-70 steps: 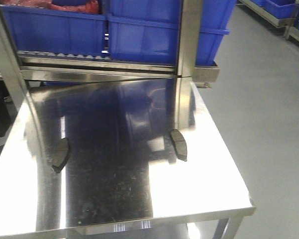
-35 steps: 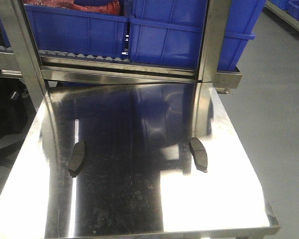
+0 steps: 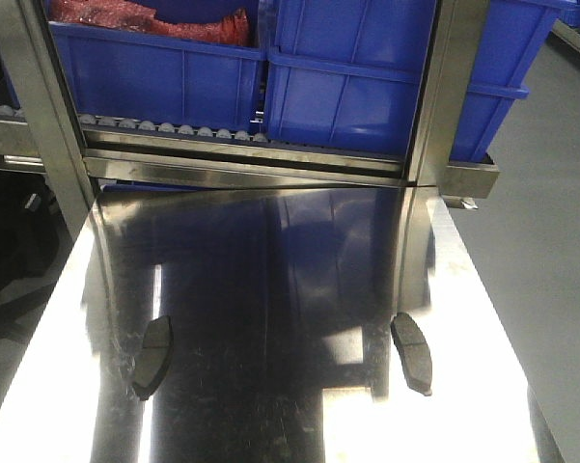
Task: Move and align brake pads A on conveyor
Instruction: 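Drive up to the steel table holding two brake pads, then move the left gripper toward the pad nearest the left arm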
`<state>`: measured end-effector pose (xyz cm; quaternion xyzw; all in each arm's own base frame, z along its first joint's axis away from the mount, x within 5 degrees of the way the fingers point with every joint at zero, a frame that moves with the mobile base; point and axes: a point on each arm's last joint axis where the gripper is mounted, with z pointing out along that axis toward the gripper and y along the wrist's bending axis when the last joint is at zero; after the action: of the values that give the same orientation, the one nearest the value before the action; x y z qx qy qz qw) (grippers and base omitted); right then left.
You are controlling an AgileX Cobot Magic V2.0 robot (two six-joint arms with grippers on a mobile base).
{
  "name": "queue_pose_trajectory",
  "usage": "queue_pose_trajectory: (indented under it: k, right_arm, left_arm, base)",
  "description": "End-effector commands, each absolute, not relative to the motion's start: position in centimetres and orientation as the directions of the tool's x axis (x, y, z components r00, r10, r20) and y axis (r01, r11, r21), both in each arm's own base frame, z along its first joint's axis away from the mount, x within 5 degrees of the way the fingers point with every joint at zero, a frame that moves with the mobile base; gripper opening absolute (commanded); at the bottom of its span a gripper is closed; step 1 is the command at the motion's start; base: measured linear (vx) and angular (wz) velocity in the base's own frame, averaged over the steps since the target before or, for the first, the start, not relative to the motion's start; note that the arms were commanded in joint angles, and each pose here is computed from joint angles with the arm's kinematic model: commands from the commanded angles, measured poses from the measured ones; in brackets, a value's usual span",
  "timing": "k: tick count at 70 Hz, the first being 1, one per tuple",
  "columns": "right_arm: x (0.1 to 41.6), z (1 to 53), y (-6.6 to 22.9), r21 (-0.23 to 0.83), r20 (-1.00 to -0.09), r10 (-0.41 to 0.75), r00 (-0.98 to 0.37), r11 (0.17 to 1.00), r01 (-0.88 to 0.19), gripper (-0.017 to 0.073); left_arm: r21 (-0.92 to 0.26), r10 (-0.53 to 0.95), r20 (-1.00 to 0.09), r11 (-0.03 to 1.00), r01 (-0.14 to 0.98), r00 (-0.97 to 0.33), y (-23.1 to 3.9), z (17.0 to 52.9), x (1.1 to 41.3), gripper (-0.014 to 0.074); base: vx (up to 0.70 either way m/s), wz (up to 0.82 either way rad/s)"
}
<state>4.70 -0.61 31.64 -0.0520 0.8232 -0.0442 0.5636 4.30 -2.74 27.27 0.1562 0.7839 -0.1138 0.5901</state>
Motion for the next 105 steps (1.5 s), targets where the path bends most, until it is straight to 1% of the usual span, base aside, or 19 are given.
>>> queue_pose_trajectory:
  k: [1,105]
  right_arm:
    - [4.97,32.95,-0.58,-0.147,-0.947,-0.150,-0.283,0.989,-0.032,-0.0001]
    - [4.97,32.95,-0.58,-0.147,-0.947,-0.150,-0.283,0.989,-0.032,-0.0001]
  left_arm:
    - [-0.007,0.069,-0.978,0.931,0.365,-0.195,-2.69,28.48,4.55,-0.0006]
    - [-0.007,0.069,-0.978,0.931,0.365,-0.195,-2.69,28.48,4.55,-0.0006]
  base:
    - [0.14,0.03]
    - [0.01,0.00]
